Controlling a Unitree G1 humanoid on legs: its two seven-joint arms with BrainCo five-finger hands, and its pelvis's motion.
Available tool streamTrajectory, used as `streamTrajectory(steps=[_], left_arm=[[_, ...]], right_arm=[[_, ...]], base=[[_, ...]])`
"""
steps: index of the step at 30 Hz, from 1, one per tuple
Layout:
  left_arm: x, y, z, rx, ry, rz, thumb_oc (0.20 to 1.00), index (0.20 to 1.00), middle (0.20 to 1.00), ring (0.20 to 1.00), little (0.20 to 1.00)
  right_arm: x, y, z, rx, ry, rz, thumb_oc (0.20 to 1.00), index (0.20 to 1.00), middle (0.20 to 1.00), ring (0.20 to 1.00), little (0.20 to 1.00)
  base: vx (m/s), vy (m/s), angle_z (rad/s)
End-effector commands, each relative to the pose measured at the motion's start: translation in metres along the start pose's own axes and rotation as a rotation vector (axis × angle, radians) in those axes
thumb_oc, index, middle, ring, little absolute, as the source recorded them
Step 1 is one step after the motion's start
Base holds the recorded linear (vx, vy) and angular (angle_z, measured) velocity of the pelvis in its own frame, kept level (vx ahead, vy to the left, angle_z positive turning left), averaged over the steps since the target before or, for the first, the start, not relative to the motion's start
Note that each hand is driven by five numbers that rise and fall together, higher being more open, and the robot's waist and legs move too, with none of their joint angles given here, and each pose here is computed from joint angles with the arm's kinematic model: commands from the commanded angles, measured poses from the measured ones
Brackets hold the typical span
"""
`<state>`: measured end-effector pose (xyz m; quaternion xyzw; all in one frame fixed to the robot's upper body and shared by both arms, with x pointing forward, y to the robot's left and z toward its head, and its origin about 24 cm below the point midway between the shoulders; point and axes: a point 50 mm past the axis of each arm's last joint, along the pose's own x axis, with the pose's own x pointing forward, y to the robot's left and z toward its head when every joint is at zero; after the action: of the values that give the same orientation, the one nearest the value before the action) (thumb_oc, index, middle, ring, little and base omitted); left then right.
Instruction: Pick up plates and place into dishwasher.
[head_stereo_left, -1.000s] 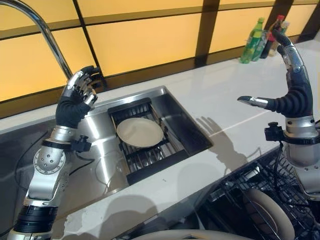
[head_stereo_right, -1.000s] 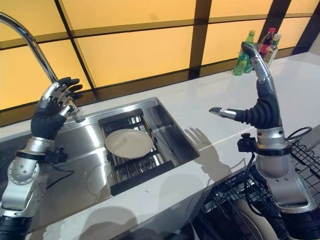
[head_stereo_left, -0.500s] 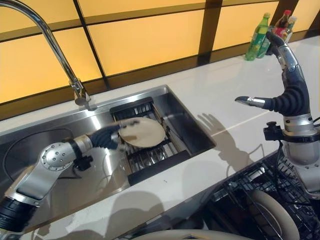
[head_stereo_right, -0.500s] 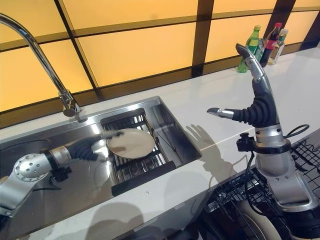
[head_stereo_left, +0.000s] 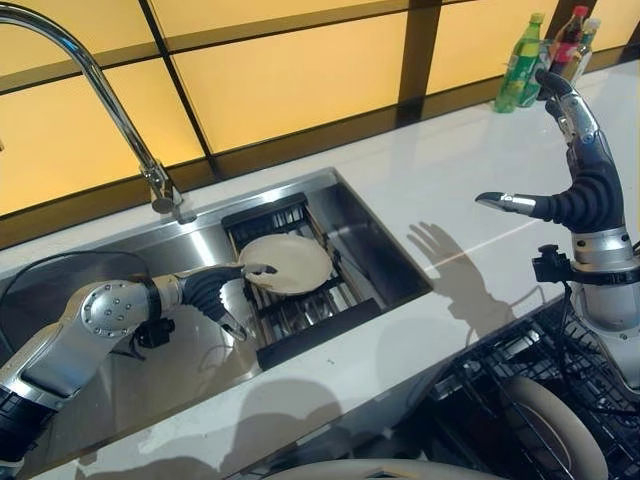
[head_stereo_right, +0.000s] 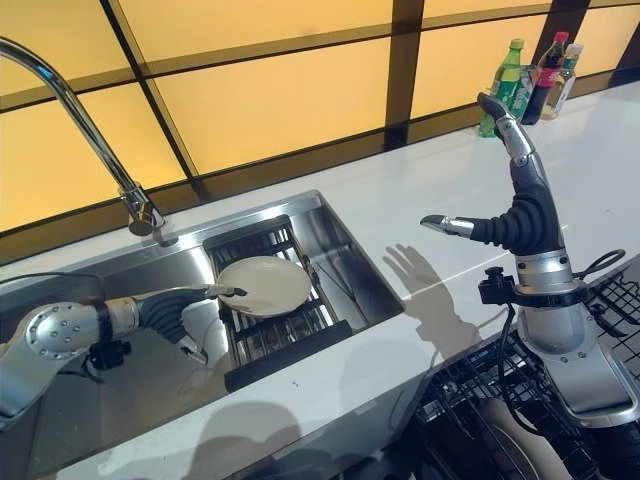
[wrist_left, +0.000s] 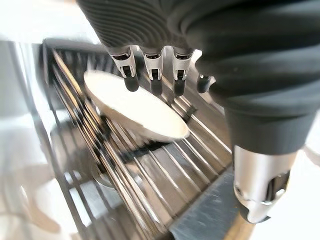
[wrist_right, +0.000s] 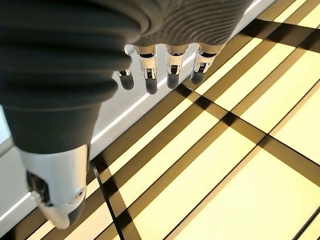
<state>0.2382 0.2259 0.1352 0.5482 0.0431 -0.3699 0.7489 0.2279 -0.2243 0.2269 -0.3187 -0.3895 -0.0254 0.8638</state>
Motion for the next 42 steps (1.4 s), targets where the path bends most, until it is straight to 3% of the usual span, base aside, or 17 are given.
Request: streamTrajectory(steps=[1, 7, 13, 20, 26, 34, 42], left_arm=[[-0.007, 0.016, 0.0, 0.152, 0.02, 0.227, 1.0, 1.0, 1.0, 1.0, 1.0], [-0.008, 0.013, -0.012, 0.217, 0.062, 0.531, 1.0, 1.0, 1.0, 1.0, 1.0], [-0.001, 0.002, -0.018, 0.312, 0.086, 0.689, 1.0, 1.0, 1.0, 1.0, 1.0], [0.027, -0.01, -0.01, 0.309, 0.023, 0.616, 1.0, 1.0, 1.0, 1.0, 1.0], [0.032, -0.014, -0.005, 0.315, 0.003, 0.558, 1.0, 1.0, 1.0, 1.0, 1.0], [0.046, -0.005, -0.001, 0.365, 0.01, 0.626, 1.0, 1.0, 1.0, 1.0, 1.0], [0.052, -0.005, -0.018, 0.475, 0.133, 0.705, 1.0, 1.0, 1.0, 1.0, 1.0]], right_arm=[[0.003, -0.01, 0.013, -0.004, -0.049, -0.006, 1.0, 1.0, 1.0, 1.0, 1.0], [-0.005, -0.007, 0.008, -0.006, -0.021, -0.01, 1.0, 1.0, 1.0, 1.0, 1.0], [-0.009, -0.003, 0.006, -0.001, -0.018, -0.01, 1.0, 1.0, 1.0, 1.0, 1.0], [-0.002, 0.004, 0.007, -0.001, -0.04, -0.009, 1.0, 1.0, 1.0, 1.0, 1.0], [-0.002, 0.006, 0.01, 0.008, -0.046, -0.008, 1.0, 1.0, 1.0, 1.0, 1.0], [0.007, 0.012, 0.013, 0.001, -0.098, -0.043, 1.0, 1.0, 1.0, 1.0, 1.0], [0.015, 0.016, 0.018, -0.014, -0.14, -0.07, 1.0, 1.0, 1.0, 1.0, 1.0]], base=[[0.06, 0.002, 0.07], [0.03, 0.002, 0.05], [0.0, 0.0, 0.0], [-0.03, 0.005, -0.02], [0.0, 0.013, -0.15], [-0.1, -0.003, -0.08], [-0.06, 0.001, -0.04]])
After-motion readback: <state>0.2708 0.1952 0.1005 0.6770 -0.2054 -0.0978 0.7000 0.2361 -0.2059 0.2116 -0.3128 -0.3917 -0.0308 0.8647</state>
